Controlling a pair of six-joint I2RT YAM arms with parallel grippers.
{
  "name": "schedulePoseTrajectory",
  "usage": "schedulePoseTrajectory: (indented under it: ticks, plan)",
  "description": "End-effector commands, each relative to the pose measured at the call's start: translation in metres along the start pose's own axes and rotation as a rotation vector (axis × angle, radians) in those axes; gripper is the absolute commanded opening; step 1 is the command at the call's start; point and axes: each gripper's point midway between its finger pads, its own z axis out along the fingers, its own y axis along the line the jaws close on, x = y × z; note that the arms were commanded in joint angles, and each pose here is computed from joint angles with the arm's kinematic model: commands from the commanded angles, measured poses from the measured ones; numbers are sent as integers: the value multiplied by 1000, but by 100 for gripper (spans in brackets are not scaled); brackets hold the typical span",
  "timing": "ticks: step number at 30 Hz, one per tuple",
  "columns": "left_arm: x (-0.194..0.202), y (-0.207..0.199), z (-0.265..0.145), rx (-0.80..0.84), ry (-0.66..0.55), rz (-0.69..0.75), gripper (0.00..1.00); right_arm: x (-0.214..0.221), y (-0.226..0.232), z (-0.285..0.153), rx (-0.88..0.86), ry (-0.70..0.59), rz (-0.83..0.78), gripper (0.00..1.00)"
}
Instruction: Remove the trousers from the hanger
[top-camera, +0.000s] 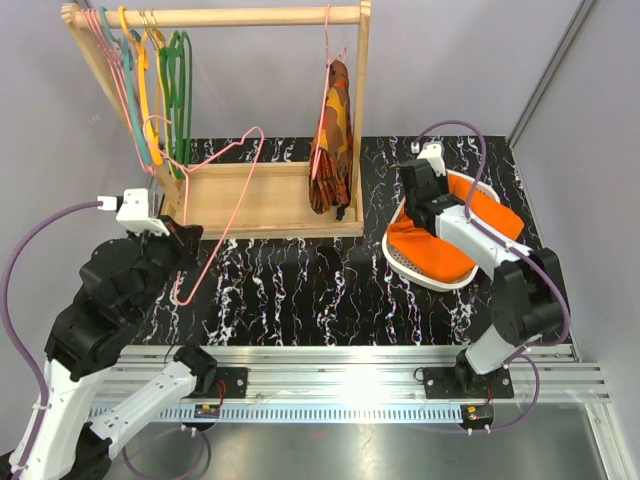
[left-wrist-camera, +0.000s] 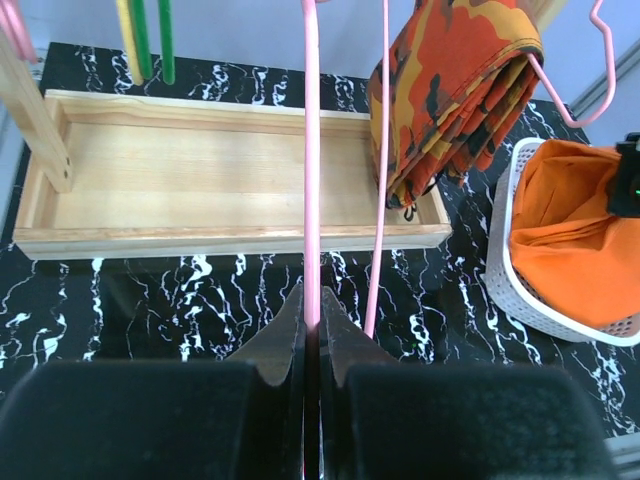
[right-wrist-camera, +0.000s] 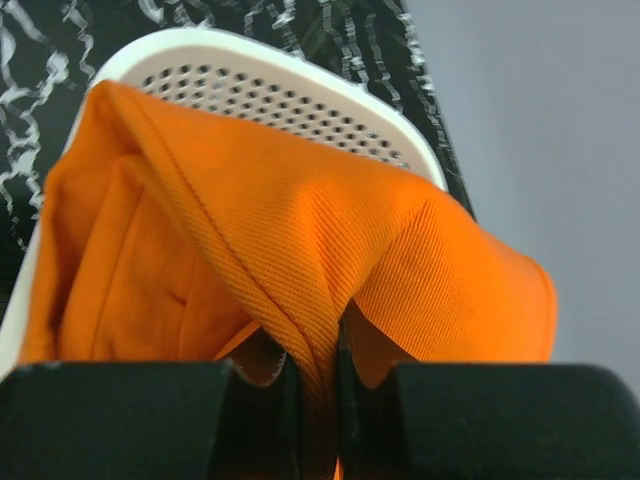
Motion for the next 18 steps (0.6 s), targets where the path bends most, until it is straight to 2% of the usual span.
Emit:
schedulePoseTrajectory:
  ticks: [1,8,12,14,18]
  plan:
    - [-20,4,-8,-16,-66,15,0,-20,25,15,-115,-21,-41,2]
    - [-22,10,-12,-39,-70,30,0,-2,86,29,-399,42,-145,0]
    - [-22,13,-13,-51,-70,46,0,-4,85,30,-452,40,-123,0]
    - [-21,13,-12,-52,-66,51,0,-5,92,27,-544,45,-93,1]
    - [-20,11,-12,-43,-62,50,0,10,85,43,-595,121,-75,5]
